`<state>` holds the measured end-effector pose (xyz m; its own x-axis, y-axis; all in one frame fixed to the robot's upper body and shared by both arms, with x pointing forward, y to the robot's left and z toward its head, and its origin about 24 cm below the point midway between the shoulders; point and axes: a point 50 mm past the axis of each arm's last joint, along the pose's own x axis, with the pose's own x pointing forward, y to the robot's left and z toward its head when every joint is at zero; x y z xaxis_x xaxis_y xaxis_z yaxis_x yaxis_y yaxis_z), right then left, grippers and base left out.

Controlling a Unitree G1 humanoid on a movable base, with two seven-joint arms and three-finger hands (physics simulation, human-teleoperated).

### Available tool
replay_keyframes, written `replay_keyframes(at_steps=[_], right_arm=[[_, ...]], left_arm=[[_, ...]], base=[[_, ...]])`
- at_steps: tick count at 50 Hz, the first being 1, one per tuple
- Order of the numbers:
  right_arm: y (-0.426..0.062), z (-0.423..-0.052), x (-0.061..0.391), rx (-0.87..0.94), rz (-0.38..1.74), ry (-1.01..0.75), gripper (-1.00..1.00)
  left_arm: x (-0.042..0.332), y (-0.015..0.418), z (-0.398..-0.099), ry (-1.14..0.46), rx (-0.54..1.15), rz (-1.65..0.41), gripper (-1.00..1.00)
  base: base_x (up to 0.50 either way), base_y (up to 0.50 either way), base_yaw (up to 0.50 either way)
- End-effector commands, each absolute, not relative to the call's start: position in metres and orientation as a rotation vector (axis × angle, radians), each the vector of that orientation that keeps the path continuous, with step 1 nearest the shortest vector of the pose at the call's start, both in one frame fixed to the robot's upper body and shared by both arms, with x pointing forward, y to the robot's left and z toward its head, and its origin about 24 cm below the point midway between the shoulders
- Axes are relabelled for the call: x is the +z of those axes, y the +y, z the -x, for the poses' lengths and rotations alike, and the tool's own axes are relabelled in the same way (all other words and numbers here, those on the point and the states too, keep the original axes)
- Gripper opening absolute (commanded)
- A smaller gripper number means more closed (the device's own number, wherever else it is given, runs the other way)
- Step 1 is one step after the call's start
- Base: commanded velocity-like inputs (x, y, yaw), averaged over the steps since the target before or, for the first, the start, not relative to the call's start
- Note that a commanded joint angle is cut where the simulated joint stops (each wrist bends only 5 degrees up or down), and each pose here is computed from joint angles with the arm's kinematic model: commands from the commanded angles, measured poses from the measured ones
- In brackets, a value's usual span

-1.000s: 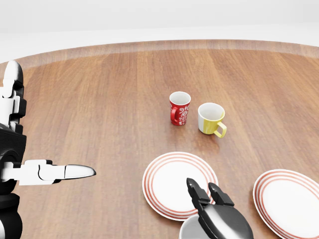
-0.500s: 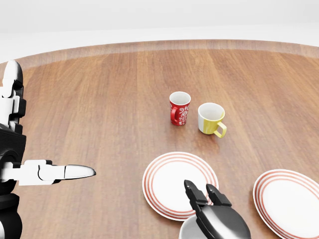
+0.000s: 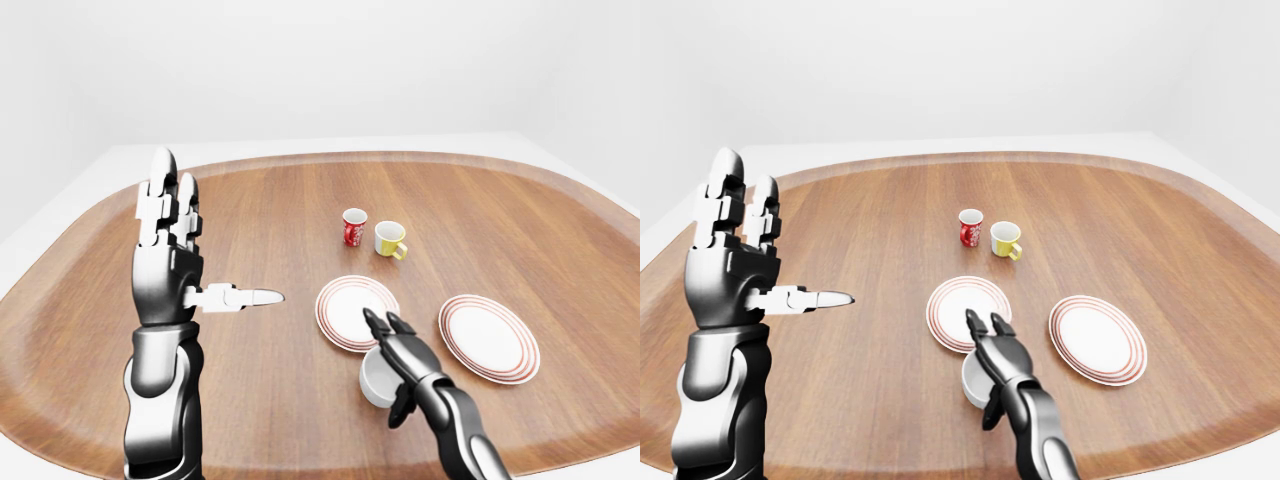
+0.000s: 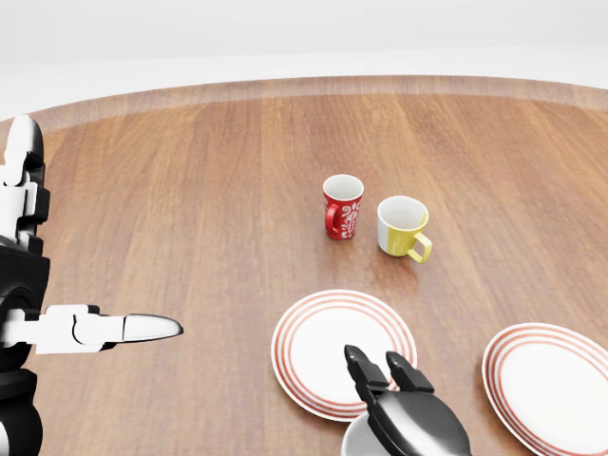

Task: Put the white mug on the left plate.

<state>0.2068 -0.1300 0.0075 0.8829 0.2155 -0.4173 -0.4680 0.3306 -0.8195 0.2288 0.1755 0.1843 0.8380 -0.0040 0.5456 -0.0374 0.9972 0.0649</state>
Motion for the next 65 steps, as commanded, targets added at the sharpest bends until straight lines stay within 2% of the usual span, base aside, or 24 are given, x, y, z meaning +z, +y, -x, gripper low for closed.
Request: replay_keyframes(at_steps=[1,13,14,15,16,37,44,52,65], right_arm=[[-0.128,-0.208,0.001,0.466,1.150,0.256,1.00],[-0.127,-0.207,-0.002,0.483,1.159,0.258,1.00],[-0.127,-0.206,-0.002,0.489,1.160,0.256,0.87],[-0.127,-0.206,-0.002,0.487,1.159,0.257,0.22],[-0.128,-0.206,-0.002,0.483,1.161,0.255,-1.00],[-0.125,-0.199,0.004,0.520,1.120,0.229,-1.00],[-0.111,-0.194,0.055,0.591,0.949,0.141,-1.00],[-0.100,-0.192,0.097,0.621,0.939,-0.038,-1.00],[-0.096,-0.203,0.120,0.595,0.943,-0.158,-1.00]], left_arm=[[0.184,0.176,-0.229,-0.577,0.020,-0.074,1.00],[0.185,0.176,-0.229,-0.579,0.022,-0.075,1.00],[0.185,0.176,-0.229,-0.580,0.021,-0.075,1.00],[0.185,0.176,-0.229,-0.580,0.021,-0.075,1.00],[0.185,0.176,-0.229,-0.579,0.022,-0.075,1.00],[0.183,0.176,-0.230,-0.570,0.022,-0.074,1.00],[0.183,0.176,-0.230,-0.571,0.019,-0.075,1.00],[0.184,0.176,-0.230,-0.572,0.019,-0.077,1.00],[0.184,0.176,-0.230,-0.572,0.019,-0.077,1.00]], base=[[0.00,0.00,0.00],[0.00,0.00,0.00],[0.00,0.00,0.00],[0.00,0.00,0.00],[0.00,0.00,0.00],[0.00,0.00,0.00],[0.00,0.00,0.00],[0.00,0.00,0.00],[0.00,0.00,0.00]])
